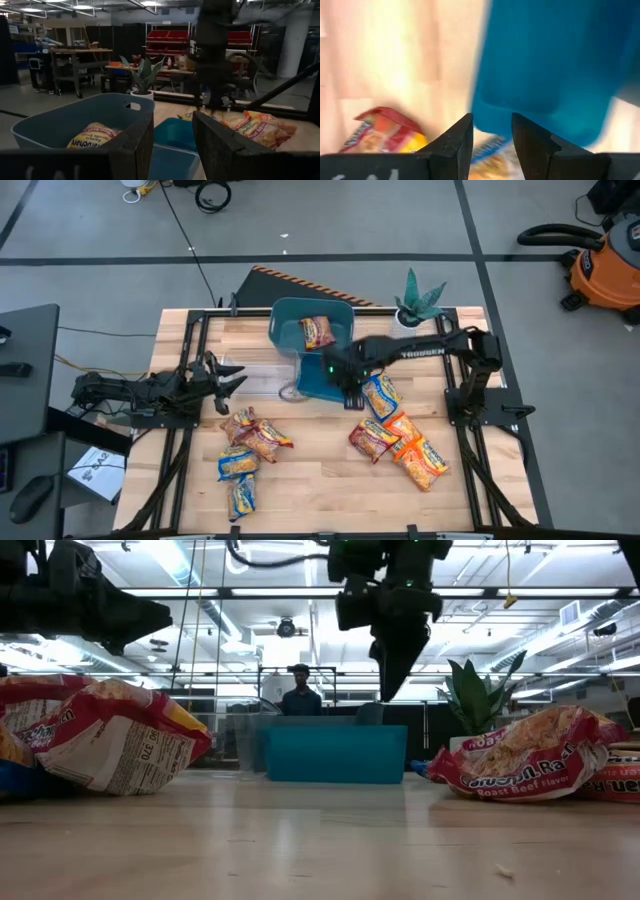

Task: Sort Maruchan noodles
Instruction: Put the red noodle pack into the green bin

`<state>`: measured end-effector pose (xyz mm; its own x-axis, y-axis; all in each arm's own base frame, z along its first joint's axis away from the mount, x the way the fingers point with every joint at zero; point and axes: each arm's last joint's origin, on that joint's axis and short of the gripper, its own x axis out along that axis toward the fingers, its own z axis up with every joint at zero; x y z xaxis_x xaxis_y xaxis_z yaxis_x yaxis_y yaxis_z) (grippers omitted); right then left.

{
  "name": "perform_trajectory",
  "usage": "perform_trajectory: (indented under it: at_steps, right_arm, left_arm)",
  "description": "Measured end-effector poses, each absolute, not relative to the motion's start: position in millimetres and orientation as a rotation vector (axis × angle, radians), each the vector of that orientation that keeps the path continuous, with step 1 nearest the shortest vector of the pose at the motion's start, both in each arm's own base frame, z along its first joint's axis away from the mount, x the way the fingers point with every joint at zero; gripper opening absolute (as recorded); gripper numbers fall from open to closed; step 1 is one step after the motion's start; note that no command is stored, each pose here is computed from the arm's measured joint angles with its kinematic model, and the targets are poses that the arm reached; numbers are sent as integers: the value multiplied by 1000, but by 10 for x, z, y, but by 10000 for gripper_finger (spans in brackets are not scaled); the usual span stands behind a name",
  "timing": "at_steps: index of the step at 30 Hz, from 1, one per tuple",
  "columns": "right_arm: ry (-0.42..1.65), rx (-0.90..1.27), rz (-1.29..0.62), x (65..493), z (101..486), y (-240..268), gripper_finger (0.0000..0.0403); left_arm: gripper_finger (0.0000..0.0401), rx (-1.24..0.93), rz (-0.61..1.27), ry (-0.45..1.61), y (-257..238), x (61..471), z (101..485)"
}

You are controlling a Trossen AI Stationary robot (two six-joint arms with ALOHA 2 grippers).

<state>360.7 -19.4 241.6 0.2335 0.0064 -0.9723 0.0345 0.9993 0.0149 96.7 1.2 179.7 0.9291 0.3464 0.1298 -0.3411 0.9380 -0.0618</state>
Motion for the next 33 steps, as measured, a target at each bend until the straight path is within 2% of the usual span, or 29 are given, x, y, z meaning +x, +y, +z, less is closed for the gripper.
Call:
perform_trajectory:
  at_steps: [3, 7, 11, 20, 27, 33]
  right_arm:
    - [1294, 14, 40, 3641, 2339, 57, 139]
    - [1215, -3, 252, 3658, 2193, 428, 139]
    - [1208, -39, 338, 3583, 2028, 701, 139]
    - [1175, -70, 266, 3478, 1785, 950, 139]
    - [1184, -50, 240, 3365, 1533, 915, 139]
    - [1225, -103, 225, 3324, 1512, 889, 137]
  left_arm:
    - [142, -59, 351, -143, 12, 967, 1797]
    - [142, -85, 349, -148, 12, 968, 1797]
    - [142, -113, 347, -153, 12, 968, 1796]
    - [142, -137, 345, -158, 12, 967, 1798]
    - [142, -137, 345, -157, 12, 967, 1797]
    - [142, -137, 345, -157, 12, 967, 1797]
